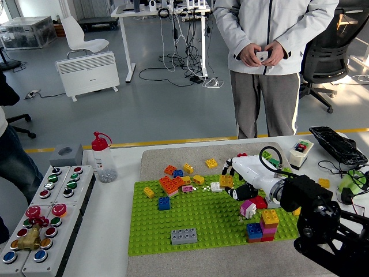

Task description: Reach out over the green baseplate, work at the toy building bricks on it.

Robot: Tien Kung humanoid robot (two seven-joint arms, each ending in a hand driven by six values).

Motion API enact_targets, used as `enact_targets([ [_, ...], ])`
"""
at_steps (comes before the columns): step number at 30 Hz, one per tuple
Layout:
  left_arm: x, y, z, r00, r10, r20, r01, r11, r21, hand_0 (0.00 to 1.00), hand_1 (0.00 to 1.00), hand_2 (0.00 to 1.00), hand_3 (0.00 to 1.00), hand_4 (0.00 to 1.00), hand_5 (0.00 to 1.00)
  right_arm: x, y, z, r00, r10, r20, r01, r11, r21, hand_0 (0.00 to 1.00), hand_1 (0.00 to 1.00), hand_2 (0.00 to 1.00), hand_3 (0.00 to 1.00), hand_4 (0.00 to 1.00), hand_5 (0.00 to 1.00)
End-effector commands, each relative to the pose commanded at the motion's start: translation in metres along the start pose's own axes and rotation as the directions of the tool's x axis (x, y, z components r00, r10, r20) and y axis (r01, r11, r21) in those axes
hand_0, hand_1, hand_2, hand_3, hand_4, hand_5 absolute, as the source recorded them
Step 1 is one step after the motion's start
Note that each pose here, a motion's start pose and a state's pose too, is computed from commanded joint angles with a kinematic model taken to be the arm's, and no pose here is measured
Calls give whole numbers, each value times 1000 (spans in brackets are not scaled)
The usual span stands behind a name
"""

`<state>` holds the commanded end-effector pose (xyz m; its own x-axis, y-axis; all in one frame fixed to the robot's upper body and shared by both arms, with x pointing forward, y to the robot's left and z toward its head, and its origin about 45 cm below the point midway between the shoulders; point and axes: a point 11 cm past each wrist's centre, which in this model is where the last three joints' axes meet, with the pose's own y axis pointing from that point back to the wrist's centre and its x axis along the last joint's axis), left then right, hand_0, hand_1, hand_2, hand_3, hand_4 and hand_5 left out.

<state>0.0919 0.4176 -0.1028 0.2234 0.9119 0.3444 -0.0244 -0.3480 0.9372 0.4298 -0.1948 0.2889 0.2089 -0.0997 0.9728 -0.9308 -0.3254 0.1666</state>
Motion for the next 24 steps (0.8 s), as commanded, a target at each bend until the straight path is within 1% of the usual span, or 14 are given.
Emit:
enact_targets([
  [6, -1, 0, -2, 1000, -1, 3, 1, 1000, 3, 678, 688, 673, 612, 352, 998, 9, 27, 13, 1000, 22, -10, -22, 1000, 11, 512, 491, 519, 521, 563, 142],
  [11, -1, 0, -2, 1000, 0, 3, 0, 1000, 3, 678, 689, 673, 612, 352, 998, 10, 49, 22, 1000, 17, -21, -16, 1000, 27, 512, 492, 519, 521, 555, 153],
  [14, -1, 0, -2, 1000, 0, 2, 0, 1000, 3, 678, 689, 673, 612, 352, 998, 7, 62, 26, 1000, -3, -24, 4, 999, 46, 512, 492, 519, 521, 555, 153],
  [19, -2, 0, -2, 1000, -1, 3, 0, 1000, 2, 678, 690, 675, 611, 352, 998, 4, 76, 32, 999, -40, -27, 42, 997, 72, 514, 495, 519, 522, 548, 161],
  [24, -2, 0, -2, 1000, -1, 5, 1, 1000, 1, 679, 690, 676, 611, 352, 998, 4, 82, 36, 997, -65, -30, 68, 993, 95, 516, 495, 520, 521, 547, 162],
])
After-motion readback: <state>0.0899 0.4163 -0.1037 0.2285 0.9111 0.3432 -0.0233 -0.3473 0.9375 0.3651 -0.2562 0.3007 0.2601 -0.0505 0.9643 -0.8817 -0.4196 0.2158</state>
